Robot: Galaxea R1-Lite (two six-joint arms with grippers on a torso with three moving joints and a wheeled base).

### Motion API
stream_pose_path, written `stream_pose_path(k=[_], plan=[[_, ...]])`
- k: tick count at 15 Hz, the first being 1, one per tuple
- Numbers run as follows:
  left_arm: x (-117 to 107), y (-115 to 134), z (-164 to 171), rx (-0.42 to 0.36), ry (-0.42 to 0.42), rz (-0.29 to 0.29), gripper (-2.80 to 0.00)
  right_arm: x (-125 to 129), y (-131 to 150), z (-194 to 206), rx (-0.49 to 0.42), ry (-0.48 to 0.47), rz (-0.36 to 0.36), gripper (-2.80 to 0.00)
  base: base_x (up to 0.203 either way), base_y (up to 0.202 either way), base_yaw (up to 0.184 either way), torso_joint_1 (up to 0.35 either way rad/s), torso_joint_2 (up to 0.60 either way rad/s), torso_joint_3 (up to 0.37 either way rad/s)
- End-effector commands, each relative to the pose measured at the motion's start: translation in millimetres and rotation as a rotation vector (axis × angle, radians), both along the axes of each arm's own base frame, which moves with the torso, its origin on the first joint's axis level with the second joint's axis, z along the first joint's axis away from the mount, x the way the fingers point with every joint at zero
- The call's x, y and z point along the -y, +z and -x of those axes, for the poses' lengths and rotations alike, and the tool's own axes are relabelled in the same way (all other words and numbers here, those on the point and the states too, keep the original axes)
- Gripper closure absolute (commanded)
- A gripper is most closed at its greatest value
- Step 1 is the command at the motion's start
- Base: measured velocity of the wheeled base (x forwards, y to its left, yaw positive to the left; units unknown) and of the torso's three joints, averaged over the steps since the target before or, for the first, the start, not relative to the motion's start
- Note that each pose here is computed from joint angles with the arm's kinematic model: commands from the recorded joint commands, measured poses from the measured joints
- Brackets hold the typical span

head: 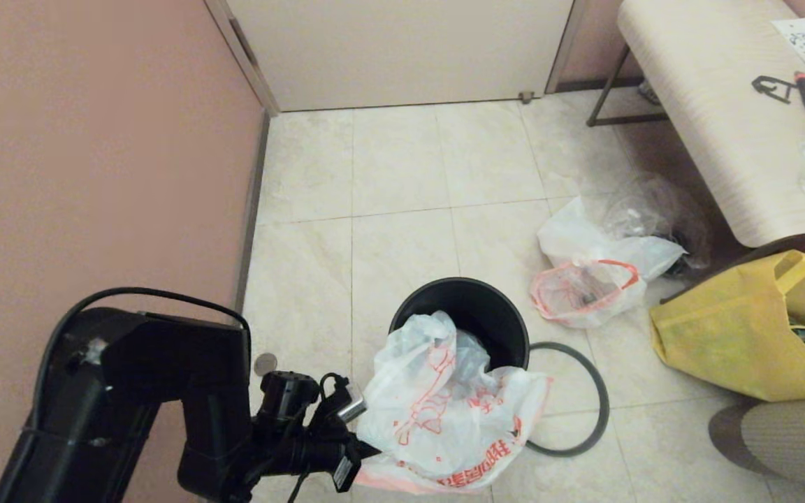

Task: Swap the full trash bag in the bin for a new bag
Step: Put the new garbage bag on the trash can

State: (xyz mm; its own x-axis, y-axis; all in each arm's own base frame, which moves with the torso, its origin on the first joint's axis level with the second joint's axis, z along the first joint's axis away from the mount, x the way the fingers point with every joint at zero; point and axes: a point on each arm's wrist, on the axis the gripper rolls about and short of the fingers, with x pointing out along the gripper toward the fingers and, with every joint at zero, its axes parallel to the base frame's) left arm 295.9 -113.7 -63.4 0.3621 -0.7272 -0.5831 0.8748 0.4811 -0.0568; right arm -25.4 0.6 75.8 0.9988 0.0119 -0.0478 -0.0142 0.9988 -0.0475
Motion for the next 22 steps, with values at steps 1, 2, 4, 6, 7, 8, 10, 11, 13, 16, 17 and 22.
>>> stream_pose_path(k=[1, 2, 4, 6, 7, 8, 10, 11, 13, 16, 17, 22], plan=[[-1.7, 27.8, 7.8, 0.017, 0.001, 0.006, 0.0, 0.0, 0.0, -0.1, -0.001, 0.0, 0.001, 0.0, 0.0, 0.0, 0.0, 0.0, 0.0, 0.0], [-0.6, 40.1, 14.0, 0.002, 0.008, 0.012, 0.0, 0.0, 0.0, -0.1, -0.001, 0.0, 0.001, 0.0, 0.0, 0.0, 0.0, 0.0, 0.0, 0.0], [9.5, 64.8, 25.1, -0.009, 0.054, 0.027, 0.0, 0.0, 0.0, -0.1, -0.001, 0.0, 0.001, 0.0, 0.0, 0.0, 0.0, 0.0, 0.0, 0.0], [27.6, 85.8, 32.4, 0.007, 0.12, 0.033, 0.0, 0.0, 0.0, -0.1, -0.001, 0.0, 0.001, 0.0, 0.0, 0.0, 0.0, 0.0, 0.0, 0.0], [36.4, 95.1, 35.2, 0.008, 0.132, 0.042, 0.0, 0.0, 0.0, -0.1, -0.001, 0.0, 0.001, 0.0, 0.0, 0.0, 0.0, 0.0, 0.0, 0.0], [44.7, 105.5, 36.6, 0.004, 0.142, 0.062, 0.0, 0.0, 0.0, -0.1, -0.001, 0.0, 0.001, 0.0, 0.0, 0.0, 0.0, 0.0, 0.0, 0.0], [60.4, 124.8, 35.7, -0.01, 0.148, 0.109, 0.0, 0.0, 0.0, -0.1, -0.001, 0.001, 0.007, 0.0, 0.0, 0.0, 0.0, 0.0, 0.0, 0.0], [67.6, 133.0, 36.4, -0.025, 0.15, 0.123, 0.0, 0.0, 0.0, -0.1, -0.001, 0.001, 0.007, 0.0, 0.0, 0.0, 0.0, 0.0, 0.0, 0.0], [75.8, 140.0, 35.7, -0.043, 0.147, 0.125, 0.0, 0.0, 0.0, -0.1, -0.001, 0.0, 0.001, 0.0, 0.0, 0.0, 0.0, 0.0, 0.0, 0.0], [86.7, 152.5, 22.0, -0.052, 0.196, 0.191, 0.0, 0.0, 0.0, -0.1, -0.001, 0.0, 0.002, 0.0, 0.0, 0.0, 0.0, 0.0, 0.0, 0.0], [92.3, 158.4, 15.5, -0.056, 0.221, 0.214, 0.0, 0.1, -0.2, 0.0, -0.003, 0.005, 0.002, 0.0, 0.0, 0.0, 0.0, 0.0, 0.0, 0.0], [118.6, 199.0, -17.8, -0.113, 0.354, 0.35, 0.0, 0.1, 2.5, 0.6, -0.011, 0.001, 0.03, 0.0, 0.0, 0.0, 0.0, 0.0, 0.0, 0.0]])
